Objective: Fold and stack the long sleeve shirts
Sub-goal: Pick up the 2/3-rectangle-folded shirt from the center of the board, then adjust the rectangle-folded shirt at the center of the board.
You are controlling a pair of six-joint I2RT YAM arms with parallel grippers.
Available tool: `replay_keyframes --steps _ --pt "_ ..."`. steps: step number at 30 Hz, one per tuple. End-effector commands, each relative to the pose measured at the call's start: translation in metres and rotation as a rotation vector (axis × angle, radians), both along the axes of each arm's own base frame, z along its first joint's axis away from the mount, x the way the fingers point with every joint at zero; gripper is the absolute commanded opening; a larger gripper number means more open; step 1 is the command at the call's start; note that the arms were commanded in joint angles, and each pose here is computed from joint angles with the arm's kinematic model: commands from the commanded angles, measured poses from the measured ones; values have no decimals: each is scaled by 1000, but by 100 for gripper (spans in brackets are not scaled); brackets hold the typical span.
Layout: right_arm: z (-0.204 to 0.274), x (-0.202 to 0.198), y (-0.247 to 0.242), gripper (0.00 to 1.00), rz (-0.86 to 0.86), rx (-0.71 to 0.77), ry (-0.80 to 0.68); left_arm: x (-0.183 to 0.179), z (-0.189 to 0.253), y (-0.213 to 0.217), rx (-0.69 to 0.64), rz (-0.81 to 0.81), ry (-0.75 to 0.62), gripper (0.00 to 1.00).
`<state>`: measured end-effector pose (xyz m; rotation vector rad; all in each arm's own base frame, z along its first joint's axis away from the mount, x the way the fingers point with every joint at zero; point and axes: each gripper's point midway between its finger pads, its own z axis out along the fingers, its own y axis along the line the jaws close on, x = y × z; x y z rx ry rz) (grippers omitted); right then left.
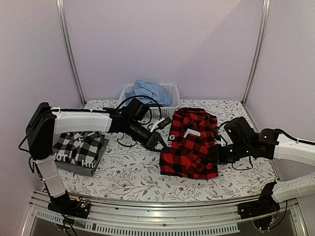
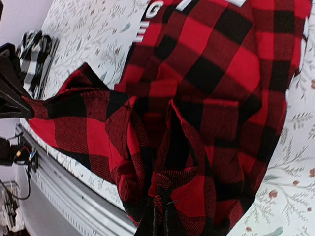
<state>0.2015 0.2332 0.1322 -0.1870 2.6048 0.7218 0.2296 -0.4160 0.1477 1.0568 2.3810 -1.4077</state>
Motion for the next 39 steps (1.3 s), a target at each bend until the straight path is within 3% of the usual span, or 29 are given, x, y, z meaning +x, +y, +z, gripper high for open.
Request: replay_keyframes --steps 1,6,11,15,20,26,32,39 --pt "-38 -79 -5 1 104 -10 240 -94 -42 24 70 -217 221 0" --pt "-59 -109 -14 19 97 -28 327 -130 -77 39 174 -255 285 10" --pt "-37 -93 -20 49 44 -53 242 -116 -62 35 161 -217 202 48" --pt "-15 -75 -25 60 -10 -74 148 -100 -42 34 119 -195 148 54" --pt "2 -36 -27 59 -128 -115 9 -37 -40 28 151 -11 71 47" --pt "-19 12 -14 49 -191 -122 8 18 -67 8 228 142 45 46" --pt "-39 46 -9 49 -208 -55 25 30 -88 -3 246 177 93 47" --pt "-68 59 -4 47 -187 -21 70 36 -101 -9 255 195 107 47"
